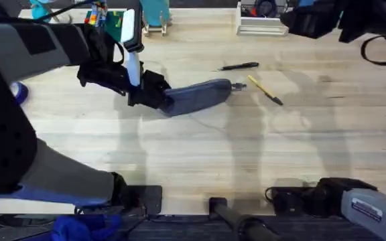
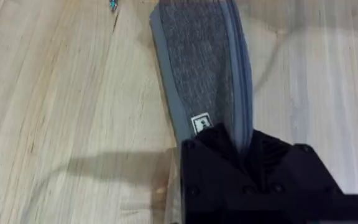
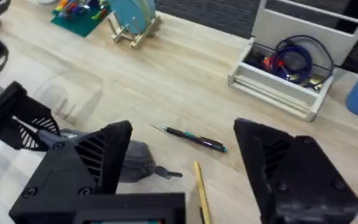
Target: Unzip the bag, pick up the pens from the table one at a time and place them inside, then zip the bag closed.
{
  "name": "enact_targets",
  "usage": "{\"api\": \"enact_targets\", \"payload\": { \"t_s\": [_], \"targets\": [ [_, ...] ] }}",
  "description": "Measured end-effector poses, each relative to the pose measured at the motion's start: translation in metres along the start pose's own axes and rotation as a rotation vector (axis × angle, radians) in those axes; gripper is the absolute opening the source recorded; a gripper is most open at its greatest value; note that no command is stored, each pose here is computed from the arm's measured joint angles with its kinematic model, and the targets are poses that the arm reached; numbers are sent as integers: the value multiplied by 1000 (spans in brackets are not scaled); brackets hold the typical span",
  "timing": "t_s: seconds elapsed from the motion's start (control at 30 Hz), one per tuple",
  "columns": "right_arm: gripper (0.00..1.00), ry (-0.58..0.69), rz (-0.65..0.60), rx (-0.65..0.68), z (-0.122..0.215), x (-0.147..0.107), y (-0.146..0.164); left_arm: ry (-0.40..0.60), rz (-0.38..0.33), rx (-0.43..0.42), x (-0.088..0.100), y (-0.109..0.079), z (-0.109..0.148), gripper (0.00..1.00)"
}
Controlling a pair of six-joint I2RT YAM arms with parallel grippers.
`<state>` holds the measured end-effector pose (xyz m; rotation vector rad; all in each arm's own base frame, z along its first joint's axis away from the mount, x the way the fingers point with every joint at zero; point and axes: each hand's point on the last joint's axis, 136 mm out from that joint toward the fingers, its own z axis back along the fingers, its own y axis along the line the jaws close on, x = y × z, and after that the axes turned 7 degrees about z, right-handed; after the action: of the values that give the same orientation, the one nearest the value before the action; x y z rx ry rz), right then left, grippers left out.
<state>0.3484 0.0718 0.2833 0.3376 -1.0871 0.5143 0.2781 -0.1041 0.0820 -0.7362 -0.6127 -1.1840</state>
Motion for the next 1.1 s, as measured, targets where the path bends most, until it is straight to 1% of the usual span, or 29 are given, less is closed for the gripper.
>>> {"api": "enact_targets", "payload": {
  "t_s": [0.17, 0.27, 0.4, 0.57, 0.73, 0.93, 1.1],
  "targets": [
    [993, 1, -19, 56, -5, -10, -12, 0, 0, 0, 0, 0, 0, 41],
    [993, -8, -7, 103, -9, -10, -15, 0, 0, 0, 0, 0, 0, 41],
    [993, -26, 26, 145, -14, -3, -17, 0, 0, 0, 0, 0, 0, 41],
    [992, -52, 77, 164, -18, 14, -23, 0, 0, 0, 0, 0, 0, 41],
    [992, -46, 148, 174, -22, 22, -28, 0, 0, 0, 0, 0, 0, 41],
    [992, 19, 185, 218, -30, 17, -34, 0, 0, 0, 0, 0, 0, 41],
    [992, 110, 202, 290, -36, 4, -33, 0, -1, 0, 0, 0, 0, 41]
  ]
}}
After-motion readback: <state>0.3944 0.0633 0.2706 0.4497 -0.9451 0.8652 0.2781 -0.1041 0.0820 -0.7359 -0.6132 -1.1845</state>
